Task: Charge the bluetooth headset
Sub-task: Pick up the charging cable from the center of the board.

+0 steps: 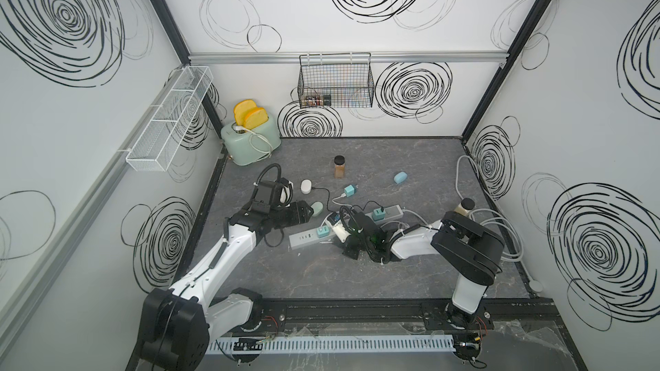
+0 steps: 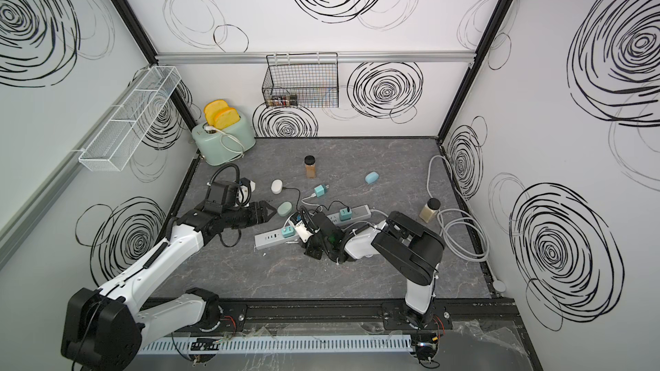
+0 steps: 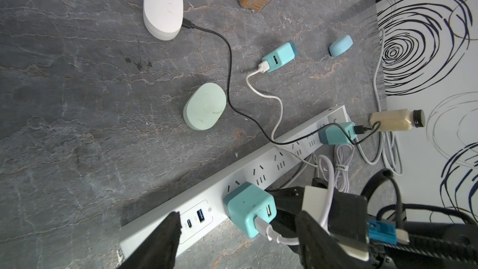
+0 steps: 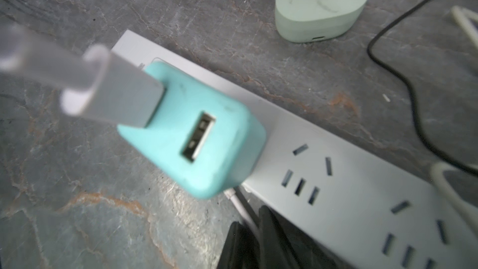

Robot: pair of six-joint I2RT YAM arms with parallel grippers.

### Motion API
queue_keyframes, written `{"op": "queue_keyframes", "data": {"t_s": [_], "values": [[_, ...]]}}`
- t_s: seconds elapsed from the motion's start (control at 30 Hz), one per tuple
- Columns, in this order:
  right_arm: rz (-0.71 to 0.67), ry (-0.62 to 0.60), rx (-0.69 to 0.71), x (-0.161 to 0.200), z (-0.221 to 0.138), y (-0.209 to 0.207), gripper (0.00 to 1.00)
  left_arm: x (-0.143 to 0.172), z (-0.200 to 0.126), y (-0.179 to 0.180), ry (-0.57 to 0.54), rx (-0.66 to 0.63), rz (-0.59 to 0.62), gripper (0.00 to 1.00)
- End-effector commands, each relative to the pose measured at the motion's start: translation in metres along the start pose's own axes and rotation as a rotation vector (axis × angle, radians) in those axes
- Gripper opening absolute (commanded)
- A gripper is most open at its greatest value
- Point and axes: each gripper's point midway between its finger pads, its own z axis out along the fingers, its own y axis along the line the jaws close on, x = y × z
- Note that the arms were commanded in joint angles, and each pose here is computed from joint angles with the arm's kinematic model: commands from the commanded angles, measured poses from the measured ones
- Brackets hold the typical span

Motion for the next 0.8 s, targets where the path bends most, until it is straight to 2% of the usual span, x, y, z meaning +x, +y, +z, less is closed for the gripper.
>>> {"op": "queue_keyframes", "data": {"t_s": [0.0,0.1,0.33,0.5,0.7,0.77], "values": [[0.009,0.024,-0.021,0.007,0.002,0.002,0.16,-0.005,-0.002,-0.003,-0.009,0.012,0.007,0.74],[0.017,0.034,-0.058,0.013,-0.002,0.012,0.08,-0.006,-0.003,-0.002,-0.015,0.014,0.000,0.74],[0.035,0.042,-0.100,0.025,-0.020,0.030,0.00,-0.010,-0.006,0.003,-0.036,0.007,-0.014,0.74],[0.072,-0.044,-0.110,0.001,-0.045,0.032,0.00,-0.021,-0.012,0.006,-0.072,0.017,-0.021,0.74],[0.089,-0.134,-0.106,-0.024,-0.077,0.031,0.00,-0.035,-0.022,-0.015,-0.135,0.137,-0.004,0.73],[0.070,-0.150,-0.094,-0.027,-0.078,0.029,0.11,-0.035,-0.023,-0.014,-0.140,0.136,-0.001,0.73]]}}
